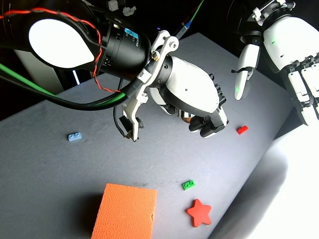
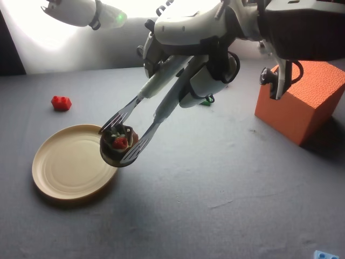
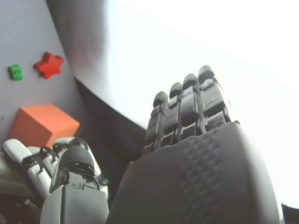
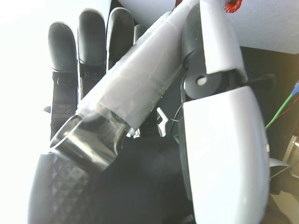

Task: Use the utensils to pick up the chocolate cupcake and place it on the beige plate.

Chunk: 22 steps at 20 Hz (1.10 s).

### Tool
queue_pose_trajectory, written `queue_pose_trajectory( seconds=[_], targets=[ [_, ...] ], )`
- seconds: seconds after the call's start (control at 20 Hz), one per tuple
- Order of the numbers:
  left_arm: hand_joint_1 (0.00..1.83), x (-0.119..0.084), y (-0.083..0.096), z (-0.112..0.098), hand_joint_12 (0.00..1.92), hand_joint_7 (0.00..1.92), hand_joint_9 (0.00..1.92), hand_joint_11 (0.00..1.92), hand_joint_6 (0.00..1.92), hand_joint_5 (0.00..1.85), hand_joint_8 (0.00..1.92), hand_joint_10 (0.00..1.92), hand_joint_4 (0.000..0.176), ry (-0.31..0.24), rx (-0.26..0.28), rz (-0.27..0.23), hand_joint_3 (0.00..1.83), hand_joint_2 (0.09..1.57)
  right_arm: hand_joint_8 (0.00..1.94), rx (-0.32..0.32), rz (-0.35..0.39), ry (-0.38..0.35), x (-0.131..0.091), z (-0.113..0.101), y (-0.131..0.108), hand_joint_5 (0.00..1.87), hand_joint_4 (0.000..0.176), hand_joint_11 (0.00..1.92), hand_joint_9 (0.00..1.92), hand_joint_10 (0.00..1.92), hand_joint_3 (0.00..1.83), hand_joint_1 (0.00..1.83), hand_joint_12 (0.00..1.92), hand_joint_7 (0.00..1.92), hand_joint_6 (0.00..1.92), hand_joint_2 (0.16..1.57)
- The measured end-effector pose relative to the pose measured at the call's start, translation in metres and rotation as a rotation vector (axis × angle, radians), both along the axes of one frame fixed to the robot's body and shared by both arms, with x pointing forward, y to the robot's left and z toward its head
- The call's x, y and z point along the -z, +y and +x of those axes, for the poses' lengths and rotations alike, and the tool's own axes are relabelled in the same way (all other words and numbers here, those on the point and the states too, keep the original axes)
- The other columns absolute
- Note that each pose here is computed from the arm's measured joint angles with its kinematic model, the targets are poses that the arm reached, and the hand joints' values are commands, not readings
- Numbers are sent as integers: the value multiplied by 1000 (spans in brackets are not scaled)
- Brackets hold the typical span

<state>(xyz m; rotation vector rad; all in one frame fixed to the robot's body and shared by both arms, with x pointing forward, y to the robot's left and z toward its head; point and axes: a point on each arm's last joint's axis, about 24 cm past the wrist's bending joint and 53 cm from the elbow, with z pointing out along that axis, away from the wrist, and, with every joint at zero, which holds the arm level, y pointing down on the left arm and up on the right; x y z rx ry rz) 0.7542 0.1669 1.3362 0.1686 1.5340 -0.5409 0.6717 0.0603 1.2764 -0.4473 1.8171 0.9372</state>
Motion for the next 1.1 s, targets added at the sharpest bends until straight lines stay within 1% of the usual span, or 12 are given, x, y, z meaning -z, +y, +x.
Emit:
queue_pose_trajectory(
  seconds=[0.1, 0.25, 0.3, 0.35, 0.45, 0.5, 0.65, 0.75, 0.8, 0.95, 1.05, 1.1],
  targets=[
    [0, 0, 0, 0, 0, 17, 0, 0, 12, 53, 7, 0, 0, 0, 0, 0, 2, 1114, 1019, 0, 0, -1, 0, 0, 0, 860, 0, 503, 828, 1317, 0, 1371, 1384, 1006, 1030, 1137],
    [0, 0, 2, 0, 0, 19, 0, 0, 12, 55, 7, 0, 0, 0, -3, 0, 3, 1114, 1018, -7, -5, -4, 1, -3, 1, 863, 0, 506, 828, 1316, 0, 1372, 1387, 1007, 1025, 1136],
    [0, 0, 3, -1, 0, 16, 0, 0, 7, 45, 5, 0, 0, 0, -3, 0, 3, 1115, 1116, -9, -2, -4, 1, -3, 2, 824, 0, 444, 766, 1398, 0, 1361, 1432, 938, 1107, 1165],
    [0, 0, 4, -1, 0, 16, 0, 0, 7, 45, 5, 0, 0, 0, -4, -1, 3, 1115, 1116, -9, -2, -6, 2, -4, 2, 824, 0, 444, 766, 1398, 0, 1361, 1432, 938, 1107, 1165],
    [0, 0, 4, 0, 0, 10, 0, 0, 1, 34, 2, 0, 0, 0, -7, -1, 2, 1117, 1191, -14, 2, -35, -3, -3, 3, 806, 0, 326, 725, 1452, 2, 1354, 1476, 889, 1146, 1182],
    [0, 0, 5, 0, 0, 25, 0, 0, 9, 52, 8, 0, 0, 1, -8, -1, 3, 1119, 1156, -17, 16, -51, -8, -3, 4, 832, 0, 314, 733, 1432, 0, 1357, 1480, 908, 1123, 1174],
    [0, 0, 4, 0, 0, 6, 0, 0, 0, 35, 0, 0, 0, 0, -5, -1, 1, 1116, 1091, -16, 34, -66, -13, -2, 4, 835, 0, 409, 764, 1398, 0, 1361, 1426, 936, 1129, 1163],
    [0, 0, 7, 0, 0, 14, 0, 0, 3, 42, 3, 0, 0, 1, -11, -1, 1, 1117, 1121, -27, 18, -103, -9, -3, 5, 835, 0, 385, 742, 1411, 1, 1358, 1435, 927, 1127, 1168],
    [0, 0, 8, 0, 0, 16, 0, 0, 3, 44, 4, 0, 0, 1, -14, -1, 2, 1118, 1082, -28, 9, -98, -6, -4, 5, 848, 0, 399, 778, 1373, 0, 1364, 1420, 958, 1085, 1154],
    [0, 0, 8, 0, 0, 16, 0, 0, 1, 38, 3, 0, 0, 1, -13, -1, 2, 1118, 1145, -38, 16, -100, -4, -5, 11, 822, 0, 384, 758, 1406, 0, 1361, 1430, 924, 1111, 1168],
    [0, 0, 7, 0, 0, 9, 0, 0, 1, 37, 0, 0, 0, 1, -11, -1, 2, 1121, 1099, -45, 22, -100, -1, -3, 20, 827, 0, 401, 795, 1357, 0, 1365, 1390, 961, 1083, 1156],
    [0, 0, 7, 0, 0, 12, 0, 0, 1, 37, 2, 0, 0, 1, -9, -1, 1, 1117, 1136, -52, 15, -93, 5, -4, 25, 806, 0, 374, 771, 1388, 2, 1362, 1386, 944, 1104, 1164]
  ],
)
